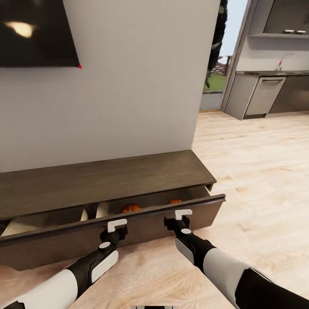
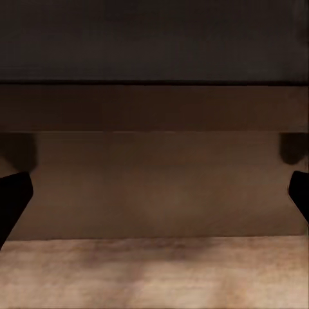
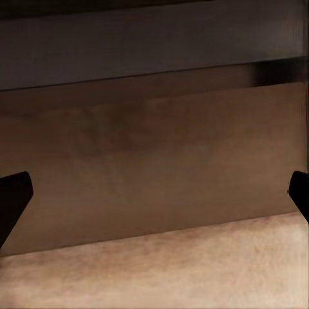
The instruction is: Place each of the two pumpkins and all three candles from the living room inside a cabinet in the living room (use any cabinet), then make sure every cabinet is closed, and position the cauldron so it is next to a table in the living room.
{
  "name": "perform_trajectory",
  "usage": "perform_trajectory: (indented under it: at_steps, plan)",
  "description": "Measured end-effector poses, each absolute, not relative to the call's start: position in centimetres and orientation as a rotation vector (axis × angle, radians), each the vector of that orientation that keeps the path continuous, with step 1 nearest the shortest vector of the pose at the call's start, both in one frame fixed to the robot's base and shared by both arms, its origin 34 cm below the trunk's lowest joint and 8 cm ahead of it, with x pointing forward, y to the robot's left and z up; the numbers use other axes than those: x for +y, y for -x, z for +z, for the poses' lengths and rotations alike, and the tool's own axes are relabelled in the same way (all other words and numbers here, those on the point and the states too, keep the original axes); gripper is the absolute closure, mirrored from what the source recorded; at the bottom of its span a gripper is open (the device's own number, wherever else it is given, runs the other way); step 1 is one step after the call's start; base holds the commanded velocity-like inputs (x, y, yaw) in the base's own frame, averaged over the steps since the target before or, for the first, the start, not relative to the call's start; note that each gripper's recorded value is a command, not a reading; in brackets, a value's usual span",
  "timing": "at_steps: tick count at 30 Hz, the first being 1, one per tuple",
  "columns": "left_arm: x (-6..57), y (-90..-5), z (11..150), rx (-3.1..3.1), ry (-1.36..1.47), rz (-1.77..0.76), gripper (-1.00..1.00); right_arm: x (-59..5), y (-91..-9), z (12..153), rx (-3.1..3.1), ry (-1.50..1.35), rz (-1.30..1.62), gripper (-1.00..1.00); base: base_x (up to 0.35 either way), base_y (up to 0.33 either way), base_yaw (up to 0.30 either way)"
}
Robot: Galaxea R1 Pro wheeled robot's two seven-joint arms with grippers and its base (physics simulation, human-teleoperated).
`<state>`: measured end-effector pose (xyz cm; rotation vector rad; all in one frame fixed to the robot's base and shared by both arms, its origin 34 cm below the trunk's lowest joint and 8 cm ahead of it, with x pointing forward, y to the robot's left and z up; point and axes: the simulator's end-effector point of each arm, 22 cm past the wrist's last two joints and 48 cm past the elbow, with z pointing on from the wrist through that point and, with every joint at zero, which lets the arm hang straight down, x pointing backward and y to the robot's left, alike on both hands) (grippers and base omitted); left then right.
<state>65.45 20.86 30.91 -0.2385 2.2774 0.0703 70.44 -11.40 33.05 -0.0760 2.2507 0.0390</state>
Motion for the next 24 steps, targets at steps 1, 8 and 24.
perform_trajectory:
  at_steps: [1,8,24]
  plan:
    - [20.85,-65.45,30.91,2.277,0.238,0.071,-1.00,-11.40,-70.44,33.05,2.251,0.076,0.039,-1.00,0.217,0.000,0.000]
    - [20.85,-65.47,30.93,2.277,0.237,0.071,-1.00,-11.40,-70.44,33.05,2.251,0.076,0.039,-1.00,0.206,0.000,0.000]
    - [20.78,-65.50,30.94,2.276,0.231,0.071,-1.00,-11.40,-70.44,33.02,2.251,0.076,0.039,-1.00,0.128,0.000,0.000]
